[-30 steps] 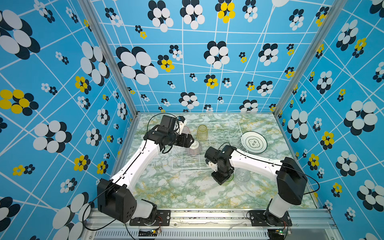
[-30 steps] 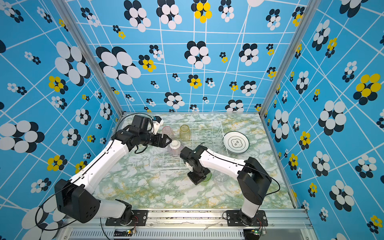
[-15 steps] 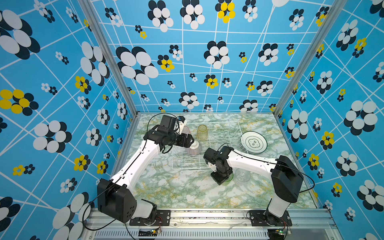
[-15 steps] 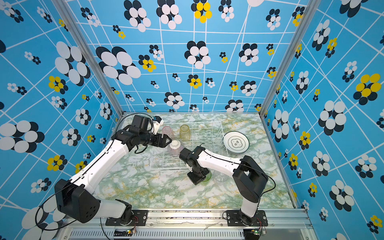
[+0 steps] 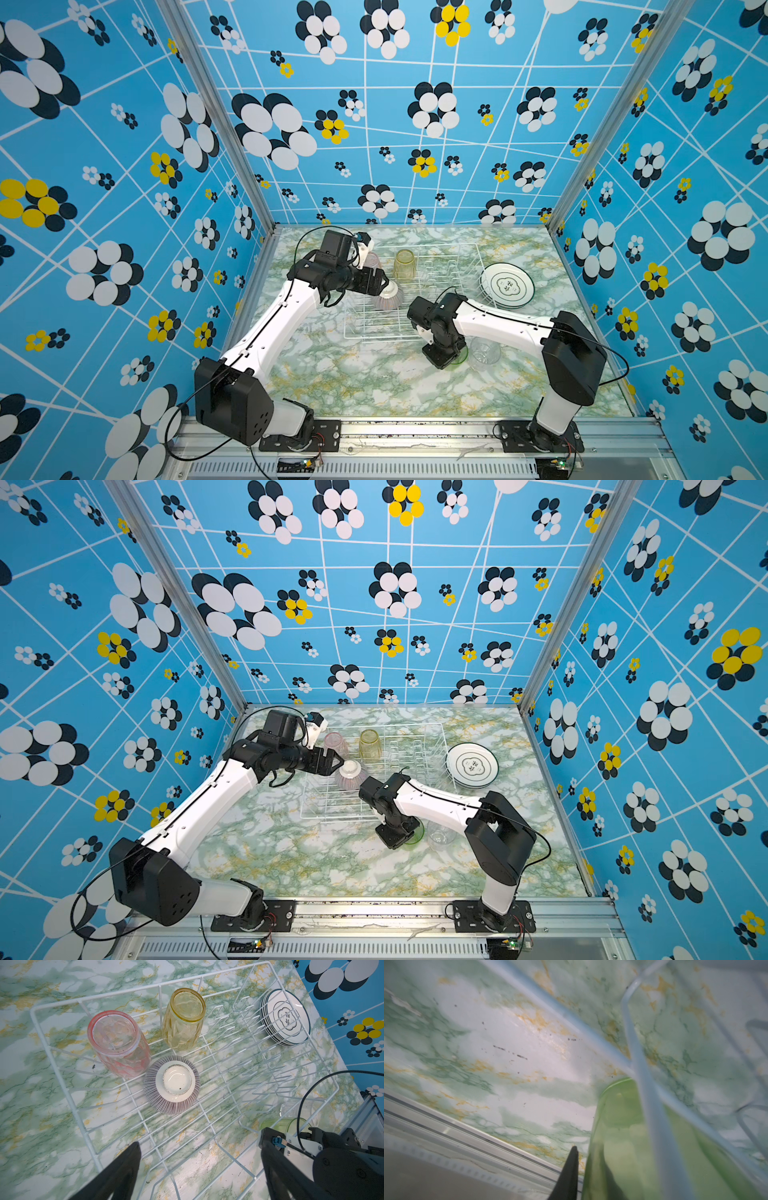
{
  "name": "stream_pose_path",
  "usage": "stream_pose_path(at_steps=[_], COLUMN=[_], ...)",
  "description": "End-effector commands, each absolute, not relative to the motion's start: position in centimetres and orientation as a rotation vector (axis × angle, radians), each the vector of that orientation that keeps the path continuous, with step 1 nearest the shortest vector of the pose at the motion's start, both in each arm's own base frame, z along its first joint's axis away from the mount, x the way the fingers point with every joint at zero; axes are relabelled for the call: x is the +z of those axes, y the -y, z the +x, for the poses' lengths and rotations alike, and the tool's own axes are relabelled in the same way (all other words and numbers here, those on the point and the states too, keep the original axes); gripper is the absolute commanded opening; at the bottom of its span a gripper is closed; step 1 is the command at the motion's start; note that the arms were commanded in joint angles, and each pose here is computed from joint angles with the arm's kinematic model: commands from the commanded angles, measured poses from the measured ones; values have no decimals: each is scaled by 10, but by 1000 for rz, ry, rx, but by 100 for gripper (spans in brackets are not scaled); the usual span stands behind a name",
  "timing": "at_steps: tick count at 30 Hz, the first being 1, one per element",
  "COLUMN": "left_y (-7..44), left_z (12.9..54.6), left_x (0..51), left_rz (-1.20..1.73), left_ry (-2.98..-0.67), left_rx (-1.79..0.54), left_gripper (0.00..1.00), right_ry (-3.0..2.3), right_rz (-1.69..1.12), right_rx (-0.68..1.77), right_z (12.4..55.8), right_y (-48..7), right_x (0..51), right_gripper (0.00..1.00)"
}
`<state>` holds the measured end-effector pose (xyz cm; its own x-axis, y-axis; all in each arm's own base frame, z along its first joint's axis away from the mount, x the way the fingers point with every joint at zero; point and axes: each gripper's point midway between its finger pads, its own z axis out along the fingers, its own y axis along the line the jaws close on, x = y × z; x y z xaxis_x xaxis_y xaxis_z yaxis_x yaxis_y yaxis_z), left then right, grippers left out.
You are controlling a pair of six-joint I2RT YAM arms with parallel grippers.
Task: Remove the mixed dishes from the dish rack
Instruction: 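Lower the green glass onto the table beside the clear glass with the right gripper, then open the right gripper and raise it while the left gripper moves over the yellow glass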
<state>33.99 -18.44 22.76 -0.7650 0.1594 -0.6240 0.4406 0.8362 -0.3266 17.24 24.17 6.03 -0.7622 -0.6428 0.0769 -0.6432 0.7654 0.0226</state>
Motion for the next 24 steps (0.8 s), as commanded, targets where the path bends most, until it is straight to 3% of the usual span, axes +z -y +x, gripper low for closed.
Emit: stream_pose_path(at_steps=[1,5,24], left_y=[183,183,184], left_z=[335,334,339], left_x=[214,212,206], left_rz=[457,459,469], left_ry=[-2462,-2472,-2489], left_rx=[-607,-603,-568], left_gripper=[92,92,92], right_ry=[2867,2903,3111], right_rz=[1038,1047,1118], right_rx=[71,47,-194], right_z=[170,174,176], right_y=[-230,-233,-233], right_x=[63,74,161], right_gripper=[31,40,57])
